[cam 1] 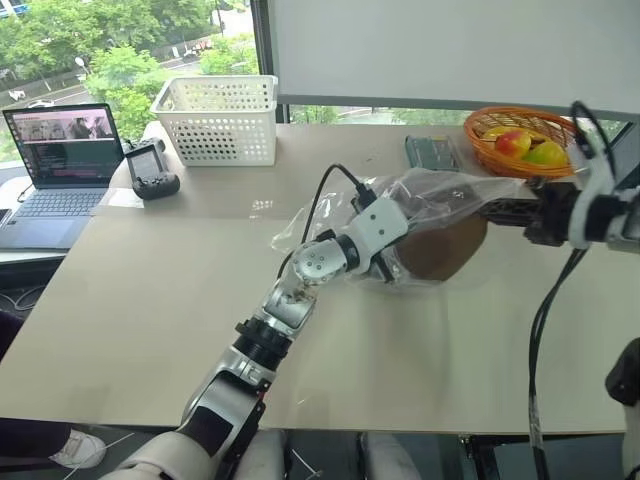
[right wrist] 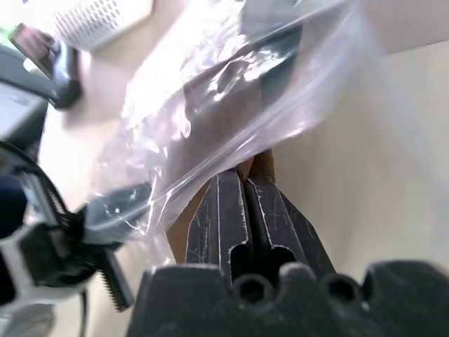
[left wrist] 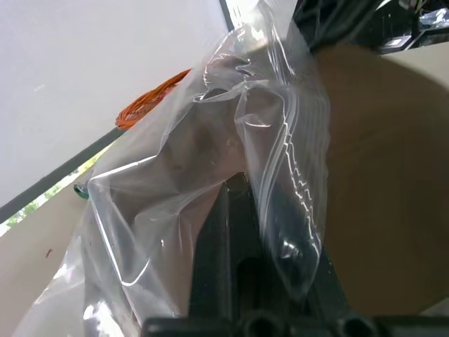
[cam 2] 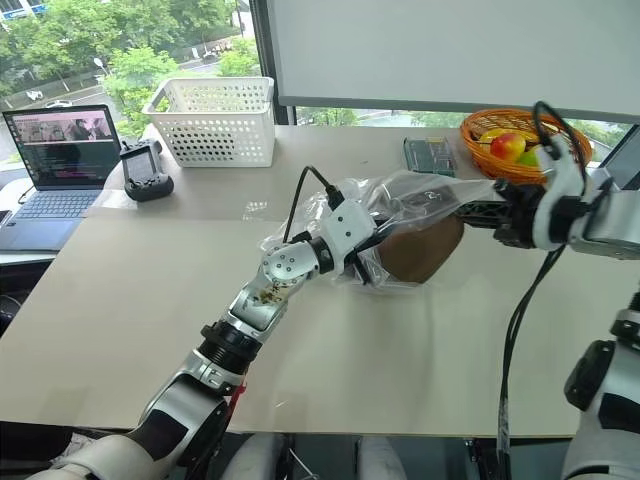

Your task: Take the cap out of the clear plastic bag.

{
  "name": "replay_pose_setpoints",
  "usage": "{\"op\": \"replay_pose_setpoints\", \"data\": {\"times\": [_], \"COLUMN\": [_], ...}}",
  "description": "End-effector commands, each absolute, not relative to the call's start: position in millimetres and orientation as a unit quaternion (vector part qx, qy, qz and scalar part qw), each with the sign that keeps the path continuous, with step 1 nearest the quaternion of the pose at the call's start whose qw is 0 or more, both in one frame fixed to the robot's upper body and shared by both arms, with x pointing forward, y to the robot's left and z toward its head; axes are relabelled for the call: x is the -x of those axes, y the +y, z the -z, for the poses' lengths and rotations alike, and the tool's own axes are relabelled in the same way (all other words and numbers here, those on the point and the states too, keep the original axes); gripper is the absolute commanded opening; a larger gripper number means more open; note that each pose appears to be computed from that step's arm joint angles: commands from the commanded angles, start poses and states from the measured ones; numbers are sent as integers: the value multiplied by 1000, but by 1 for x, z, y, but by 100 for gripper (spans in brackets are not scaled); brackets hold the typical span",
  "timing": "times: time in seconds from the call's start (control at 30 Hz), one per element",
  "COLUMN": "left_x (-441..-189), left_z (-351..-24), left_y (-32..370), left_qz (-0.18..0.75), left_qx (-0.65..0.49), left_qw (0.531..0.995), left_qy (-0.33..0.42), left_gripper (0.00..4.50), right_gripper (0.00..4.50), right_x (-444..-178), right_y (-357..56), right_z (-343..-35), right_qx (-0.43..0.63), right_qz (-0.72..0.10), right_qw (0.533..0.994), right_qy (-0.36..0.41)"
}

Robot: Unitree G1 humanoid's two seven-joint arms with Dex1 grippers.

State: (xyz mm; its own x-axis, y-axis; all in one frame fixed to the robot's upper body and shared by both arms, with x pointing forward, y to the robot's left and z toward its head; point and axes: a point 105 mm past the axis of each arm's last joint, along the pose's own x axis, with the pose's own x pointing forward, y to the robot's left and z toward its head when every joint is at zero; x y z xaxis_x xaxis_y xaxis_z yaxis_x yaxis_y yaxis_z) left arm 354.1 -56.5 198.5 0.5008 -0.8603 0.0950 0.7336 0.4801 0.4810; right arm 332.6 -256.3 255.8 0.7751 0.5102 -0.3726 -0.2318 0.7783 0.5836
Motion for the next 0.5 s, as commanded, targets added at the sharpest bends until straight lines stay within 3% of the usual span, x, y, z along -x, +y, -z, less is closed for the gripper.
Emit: {"op": "replay_pose_setpoints", "data": {"times": [0.03,0.2,0.3,0.37,0.43,0.5], "left_x": [-355,-358,-359,-360,-363,-370], "left_z": [-204,-204,-203,-202,-204,-208], "left_y": [-55,-50,-48,-48,-47,-41], "left_qz": [466,460,460,459,452,438], "left_qx": [-195,-197,-198,-199,-205,-218], "left_qw": [845,848,848,848,849,852], "left_qy": [-177,-175,-175,-175,-179,-186], "left_gripper": [0,0,0,0,0,0], "right_gripper": [6,6,6,6,6,6], "right_x": [-314,-315,-342,-365,-365,-364], "right_y": [-262,-268,-280,-260,-220,-211], "right_z": [-286,-304,-307,-291,-288,-280], "right_qx": [-285,-371,-479,-526,-511,-518], "right_qz": [-257,-295,-240,-189,-221,-200], "right_qw": [899,865,837,818,817,817], "right_qy": [213,164,112,134,150,156]}}
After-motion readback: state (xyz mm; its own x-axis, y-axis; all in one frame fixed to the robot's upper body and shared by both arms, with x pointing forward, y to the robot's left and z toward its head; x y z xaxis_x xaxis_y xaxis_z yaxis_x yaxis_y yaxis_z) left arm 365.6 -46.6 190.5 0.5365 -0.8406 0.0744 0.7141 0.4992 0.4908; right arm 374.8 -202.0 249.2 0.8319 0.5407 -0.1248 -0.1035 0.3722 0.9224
